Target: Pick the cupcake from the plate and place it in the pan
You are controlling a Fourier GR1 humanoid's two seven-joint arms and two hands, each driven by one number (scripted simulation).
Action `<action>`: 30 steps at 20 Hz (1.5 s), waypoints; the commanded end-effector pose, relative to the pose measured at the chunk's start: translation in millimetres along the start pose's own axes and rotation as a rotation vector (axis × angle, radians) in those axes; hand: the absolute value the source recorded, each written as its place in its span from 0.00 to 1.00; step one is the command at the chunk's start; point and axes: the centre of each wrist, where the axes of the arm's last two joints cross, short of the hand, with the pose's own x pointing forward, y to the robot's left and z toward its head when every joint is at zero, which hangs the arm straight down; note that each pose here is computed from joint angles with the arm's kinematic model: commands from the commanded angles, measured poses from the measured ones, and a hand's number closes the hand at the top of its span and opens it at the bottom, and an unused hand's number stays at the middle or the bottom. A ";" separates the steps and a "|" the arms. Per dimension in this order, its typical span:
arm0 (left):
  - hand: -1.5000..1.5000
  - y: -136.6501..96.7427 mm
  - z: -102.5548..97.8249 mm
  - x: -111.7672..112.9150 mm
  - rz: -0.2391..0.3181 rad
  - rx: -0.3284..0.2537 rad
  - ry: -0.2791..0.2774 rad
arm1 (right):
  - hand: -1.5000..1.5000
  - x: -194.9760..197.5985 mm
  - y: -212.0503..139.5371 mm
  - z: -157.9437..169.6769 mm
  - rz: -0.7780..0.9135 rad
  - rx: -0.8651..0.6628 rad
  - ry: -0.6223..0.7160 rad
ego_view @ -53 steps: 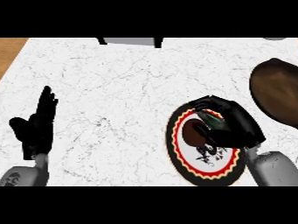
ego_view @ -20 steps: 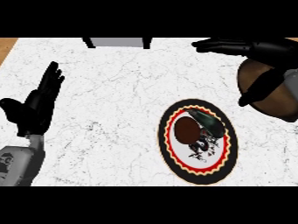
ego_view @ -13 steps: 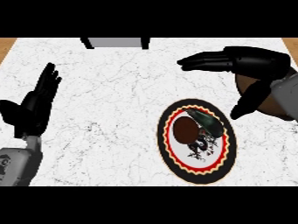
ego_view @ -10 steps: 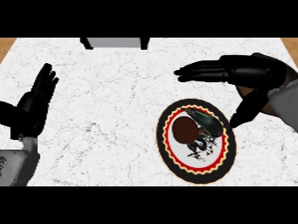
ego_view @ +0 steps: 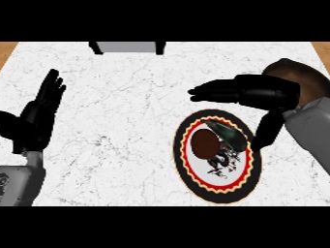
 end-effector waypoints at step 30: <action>0.50 5.6 -7.4 -11.5 -0.011 -0.003 0.003 | 0.00 -15.3 68.6 -76.5 0.289 0.306 0.137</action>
